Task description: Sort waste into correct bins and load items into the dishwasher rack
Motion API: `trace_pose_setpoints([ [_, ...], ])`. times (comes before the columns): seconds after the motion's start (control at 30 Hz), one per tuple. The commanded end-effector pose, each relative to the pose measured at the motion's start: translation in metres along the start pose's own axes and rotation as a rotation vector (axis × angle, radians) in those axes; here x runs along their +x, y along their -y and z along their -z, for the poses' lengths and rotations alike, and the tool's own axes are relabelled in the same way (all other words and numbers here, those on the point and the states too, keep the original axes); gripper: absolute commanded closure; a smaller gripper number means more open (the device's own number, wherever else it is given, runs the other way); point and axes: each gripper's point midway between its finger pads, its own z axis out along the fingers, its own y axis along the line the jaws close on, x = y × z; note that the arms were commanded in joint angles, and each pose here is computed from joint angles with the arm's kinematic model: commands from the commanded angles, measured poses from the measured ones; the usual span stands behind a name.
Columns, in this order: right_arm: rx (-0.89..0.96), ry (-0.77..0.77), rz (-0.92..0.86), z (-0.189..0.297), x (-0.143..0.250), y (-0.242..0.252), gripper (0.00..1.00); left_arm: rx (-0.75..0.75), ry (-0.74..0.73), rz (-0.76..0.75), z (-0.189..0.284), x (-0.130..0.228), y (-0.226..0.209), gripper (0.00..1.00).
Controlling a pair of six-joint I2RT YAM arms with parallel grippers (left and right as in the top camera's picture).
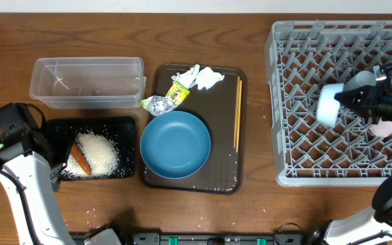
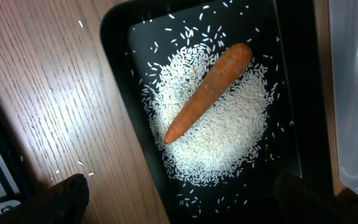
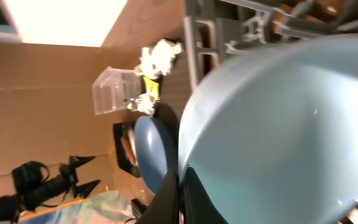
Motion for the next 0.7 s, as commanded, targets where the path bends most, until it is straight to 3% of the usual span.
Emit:
trace_pose_setpoints([
  [0.0,0.102,-0.009,-0.084,0.006,0.004,0.023,0.99,-0.002,0.001,0.018,0.001,-0.002,0.0,0.02],
  [0.37,0.224,0.012,-0.168,0.023,0.009,0.043,0.98,-0.002,0.001,0.017,0.001,-0.002,0.0,0.02],
  [0.5,0.264,0.041,-0.15,0.032,0.01,0.036,0.89,-0.002,0.001,0.017,0.001,-0.002,0.0,0.02],
  [0.67,0.457,0.124,-0.184,0.059,0.009,0.041,0.72,-0.002,0.001,0.017,0.001,-0.002,0.0,0.02],
])
